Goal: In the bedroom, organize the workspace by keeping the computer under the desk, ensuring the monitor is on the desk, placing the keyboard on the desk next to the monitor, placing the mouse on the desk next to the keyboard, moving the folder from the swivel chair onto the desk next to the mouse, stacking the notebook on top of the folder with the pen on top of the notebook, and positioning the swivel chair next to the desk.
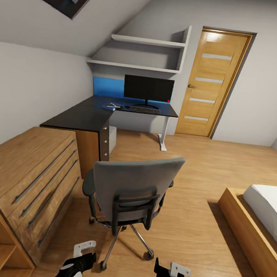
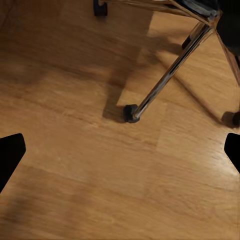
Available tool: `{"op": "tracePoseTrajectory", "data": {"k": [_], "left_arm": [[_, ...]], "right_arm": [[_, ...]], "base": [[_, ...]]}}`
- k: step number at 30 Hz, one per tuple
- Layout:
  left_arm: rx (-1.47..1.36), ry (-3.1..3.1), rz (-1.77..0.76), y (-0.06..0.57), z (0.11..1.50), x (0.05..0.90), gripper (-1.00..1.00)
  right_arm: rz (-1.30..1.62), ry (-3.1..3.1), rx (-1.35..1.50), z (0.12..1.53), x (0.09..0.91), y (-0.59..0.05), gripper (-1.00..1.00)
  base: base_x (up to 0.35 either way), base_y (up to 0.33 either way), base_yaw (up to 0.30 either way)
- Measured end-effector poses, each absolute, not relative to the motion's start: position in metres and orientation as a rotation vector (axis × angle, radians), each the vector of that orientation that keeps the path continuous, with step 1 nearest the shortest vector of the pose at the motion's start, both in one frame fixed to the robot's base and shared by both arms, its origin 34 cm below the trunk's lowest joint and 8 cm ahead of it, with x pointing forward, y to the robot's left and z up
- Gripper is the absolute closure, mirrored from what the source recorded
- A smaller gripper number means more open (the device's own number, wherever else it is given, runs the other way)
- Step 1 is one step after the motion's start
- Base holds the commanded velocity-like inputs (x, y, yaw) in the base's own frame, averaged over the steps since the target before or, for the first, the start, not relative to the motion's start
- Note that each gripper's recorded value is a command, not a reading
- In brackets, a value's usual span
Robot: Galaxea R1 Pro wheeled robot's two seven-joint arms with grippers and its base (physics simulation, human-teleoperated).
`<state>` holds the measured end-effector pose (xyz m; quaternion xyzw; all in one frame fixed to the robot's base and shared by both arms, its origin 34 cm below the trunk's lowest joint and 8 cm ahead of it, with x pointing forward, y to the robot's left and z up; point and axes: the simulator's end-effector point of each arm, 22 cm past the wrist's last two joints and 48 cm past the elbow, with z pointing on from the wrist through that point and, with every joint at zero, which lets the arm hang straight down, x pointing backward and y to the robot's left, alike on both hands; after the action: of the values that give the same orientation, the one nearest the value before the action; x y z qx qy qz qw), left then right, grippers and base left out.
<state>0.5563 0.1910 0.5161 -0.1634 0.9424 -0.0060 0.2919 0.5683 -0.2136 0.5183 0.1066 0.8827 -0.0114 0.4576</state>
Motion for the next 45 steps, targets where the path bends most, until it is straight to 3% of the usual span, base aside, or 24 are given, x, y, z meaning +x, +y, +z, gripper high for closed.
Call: {"op": "tracePoseTrajectory", "data": {"k": [26, 45], "left_arm": [[-0.452, 2.486, -0.018, 0.191, 0.470, 0.554, -1.00], [-0.456, 2.484, -0.015, 0.192, 0.431, 0.549, -1.00]], "right_arm": [[-0.030, 2.067, 0.267, 0.488, 0.574, -0.216, -1.00], [-0.029, 2.067, 0.265, 0.450, 0.568, -0.216, -1.00]], "base": [[-0.001, 0.000, 0.000], [-0.092, 0.000, 0.000]]}}
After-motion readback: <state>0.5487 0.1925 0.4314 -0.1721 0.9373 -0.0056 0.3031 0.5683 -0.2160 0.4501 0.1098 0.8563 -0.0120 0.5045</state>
